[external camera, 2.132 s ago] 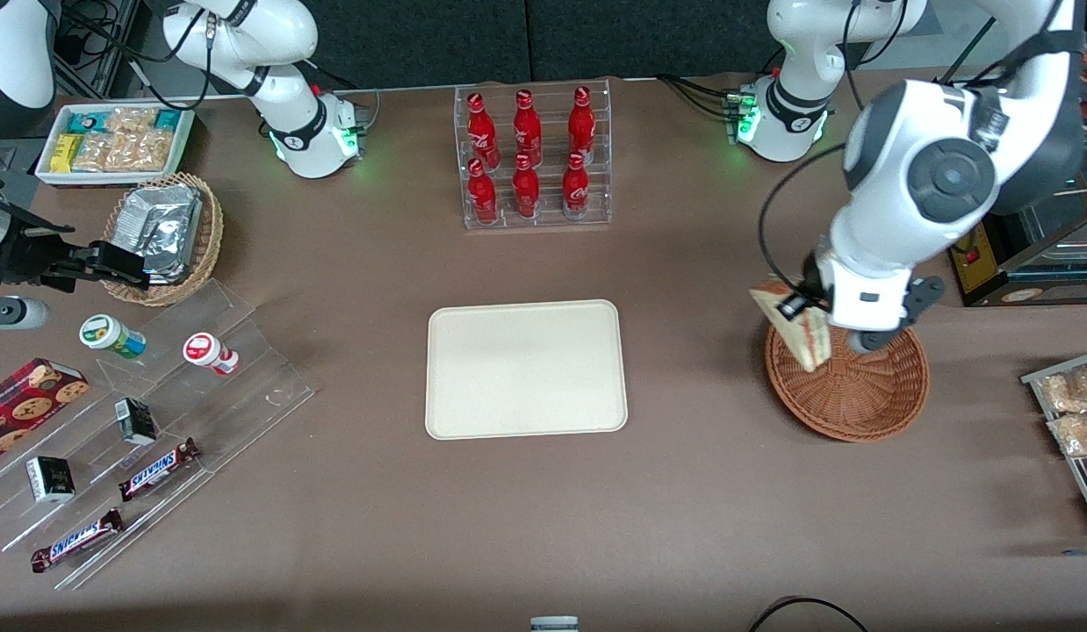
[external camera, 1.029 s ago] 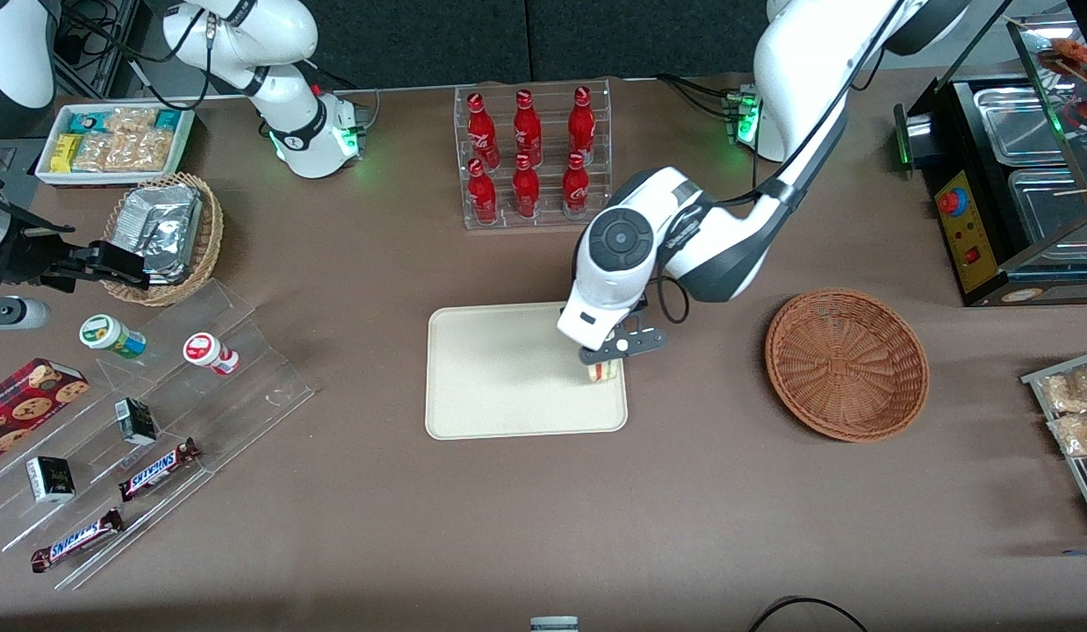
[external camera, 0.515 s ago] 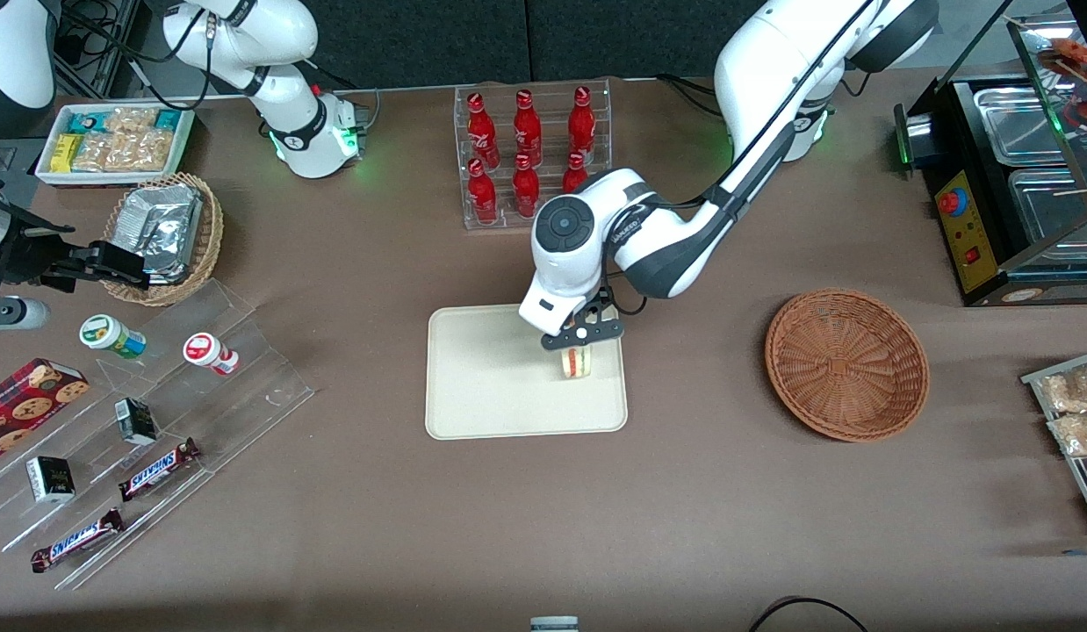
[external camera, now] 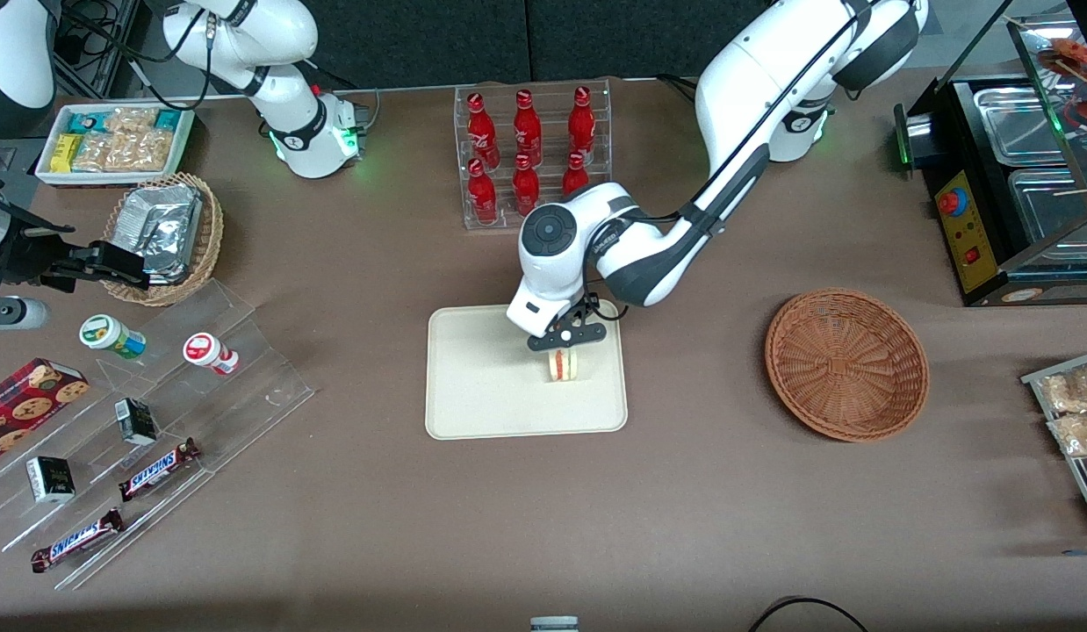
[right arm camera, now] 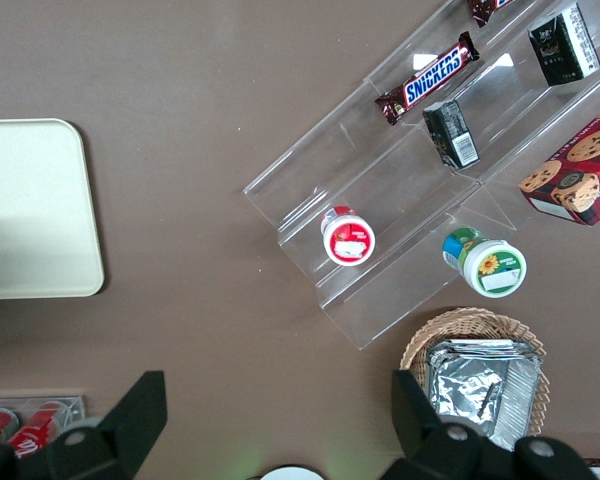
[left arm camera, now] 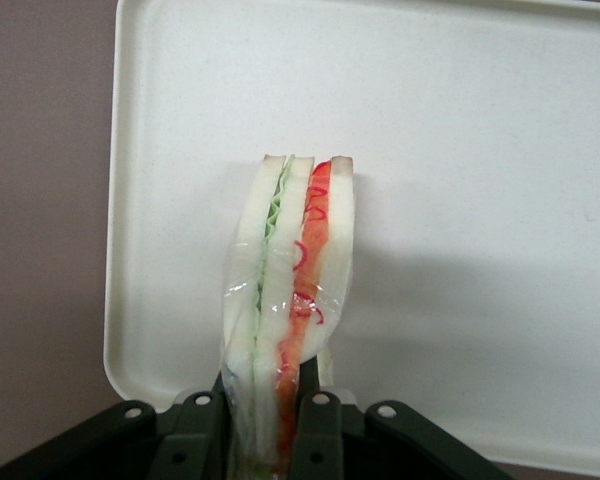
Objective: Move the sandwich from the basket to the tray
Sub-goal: 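Lower the sandwich onto the tray center with the left gripper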
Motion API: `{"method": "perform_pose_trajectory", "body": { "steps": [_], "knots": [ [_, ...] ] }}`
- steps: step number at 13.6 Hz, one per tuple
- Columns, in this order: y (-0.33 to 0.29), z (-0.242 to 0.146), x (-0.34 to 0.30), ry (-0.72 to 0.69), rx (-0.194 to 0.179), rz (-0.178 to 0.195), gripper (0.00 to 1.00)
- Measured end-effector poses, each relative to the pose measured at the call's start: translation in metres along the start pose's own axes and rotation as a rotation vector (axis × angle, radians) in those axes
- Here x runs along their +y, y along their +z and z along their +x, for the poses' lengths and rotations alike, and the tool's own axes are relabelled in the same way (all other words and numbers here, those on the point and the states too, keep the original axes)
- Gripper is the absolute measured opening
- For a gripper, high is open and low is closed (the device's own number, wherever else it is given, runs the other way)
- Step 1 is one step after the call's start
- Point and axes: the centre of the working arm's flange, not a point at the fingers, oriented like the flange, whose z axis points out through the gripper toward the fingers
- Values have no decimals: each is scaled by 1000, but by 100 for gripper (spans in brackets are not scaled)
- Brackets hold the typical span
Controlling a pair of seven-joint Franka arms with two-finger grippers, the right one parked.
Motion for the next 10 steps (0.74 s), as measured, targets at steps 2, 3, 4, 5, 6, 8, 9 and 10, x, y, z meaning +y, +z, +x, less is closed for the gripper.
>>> {"method": "perform_pose_trajectory", "body": {
  "steps": [2, 3, 4, 5, 6, 8, 9, 10],
  "knots": [
    [8, 0, 2, -1, 10, -2, 25],
    [10, 0, 4, 3, 15, -8, 25],
    [12, -1, 6, 4, 23, -16, 25],
    [13, 0, 9, -1, 29, -24, 25],
    [14, 2, 11, -4, 34, -29, 25],
    [14, 2, 15, -2, 39, -33, 26],
    [15, 1, 17, 2, 40, -33, 27],
    [16, -1, 18, 5, 41, -32, 35]
  ]
}}
